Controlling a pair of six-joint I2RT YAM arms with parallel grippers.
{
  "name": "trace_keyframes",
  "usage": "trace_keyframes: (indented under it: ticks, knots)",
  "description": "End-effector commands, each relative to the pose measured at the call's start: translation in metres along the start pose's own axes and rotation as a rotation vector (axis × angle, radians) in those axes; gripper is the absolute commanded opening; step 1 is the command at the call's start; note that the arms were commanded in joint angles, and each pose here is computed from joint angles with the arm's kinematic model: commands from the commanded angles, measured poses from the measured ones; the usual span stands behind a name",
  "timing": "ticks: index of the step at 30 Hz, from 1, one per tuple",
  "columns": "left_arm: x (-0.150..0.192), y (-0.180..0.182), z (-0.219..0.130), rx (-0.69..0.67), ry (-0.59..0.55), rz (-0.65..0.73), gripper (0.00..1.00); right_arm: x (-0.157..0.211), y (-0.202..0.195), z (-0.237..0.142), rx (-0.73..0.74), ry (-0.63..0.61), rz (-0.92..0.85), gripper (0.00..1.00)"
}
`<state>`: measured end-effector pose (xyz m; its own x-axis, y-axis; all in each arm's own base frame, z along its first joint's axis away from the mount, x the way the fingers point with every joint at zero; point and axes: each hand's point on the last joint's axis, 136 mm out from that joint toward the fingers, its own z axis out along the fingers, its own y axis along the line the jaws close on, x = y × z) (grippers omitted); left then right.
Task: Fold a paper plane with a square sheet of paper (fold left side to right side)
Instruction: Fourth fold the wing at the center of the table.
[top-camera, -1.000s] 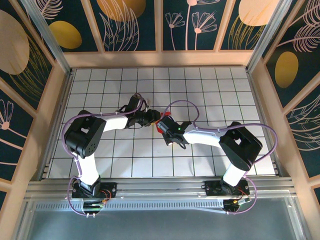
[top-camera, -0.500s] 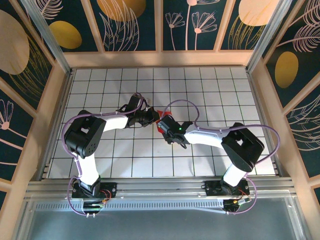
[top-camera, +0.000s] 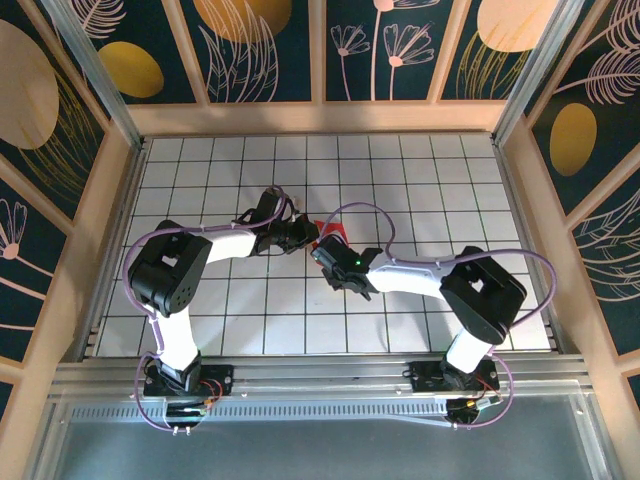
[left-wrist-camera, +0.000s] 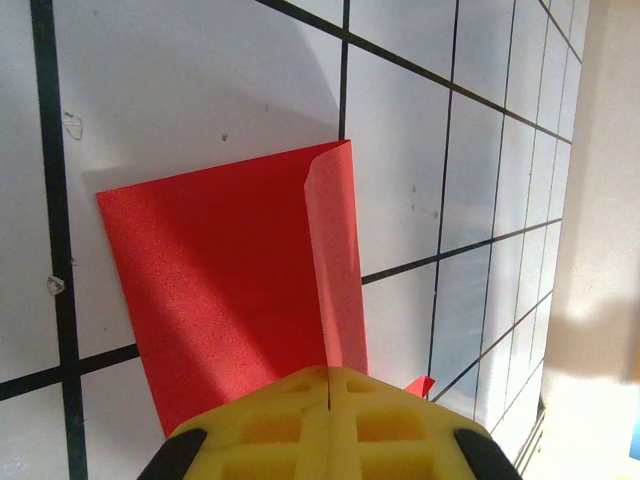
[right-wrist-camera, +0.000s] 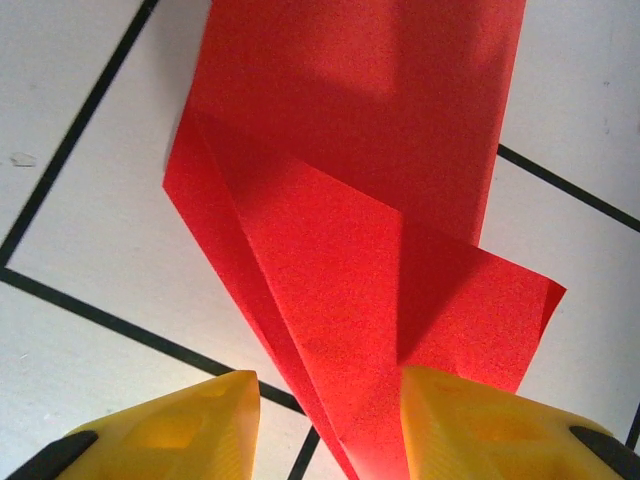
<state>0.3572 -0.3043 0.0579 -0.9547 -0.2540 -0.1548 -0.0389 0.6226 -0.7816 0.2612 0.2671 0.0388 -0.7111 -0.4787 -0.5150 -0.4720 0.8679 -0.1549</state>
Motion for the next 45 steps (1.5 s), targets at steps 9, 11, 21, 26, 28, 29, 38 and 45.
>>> trace_keyframes:
  ticks: [9,11,21,26,28,29,38,45]
  knots:
    - [-0.004,-0.024,-0.010,0.043,-0.010,-0.001,0.00,0.012,-0.015,0.008,0.091,0.000,0.031,0.37]
    - [-0.005,-0.025,-0.011,0.044,-0.013,-0.001,0.00,0.015,-0.017,0.009,0.101,0.006,0.030,0.36]
    - [-0.005,-0.021,-0.007,0.032,-0.007,-0.007,0.00,0.015,-0.019,0.005,0.098,-0.001,0.033,0.27]
    - [-0.004,-0.018,-0.006,0.026,-0.004,-0.010,0.00,0.016,-0.017,0.006,0.092,0.001,0.031,0.23]
    - [-0.004,-0.017,-0.005,0.024,-0.002,-0.012,0.00,0.016,-0.017,0.006,0.092,0.002,0.031,0.21]
    - [-0.004,-0.017,-0.005,0.022,-0.001,-0.012,0.00,0.017,-0.017,0.006,0.091,0.005,0.031,0.20]
    - [-0.005,-0.015,-0.007,0.019,-0.011,-0.011,0.09,0.025,-0.013,0.012,0.079,0.033,0.019,0.10]
    - [-0.020,-0.004,-0.044,0.013,-0.079,-0.014,0.26,0.027,-0.003,0.014,0.000,0.059,0.022,0.05]
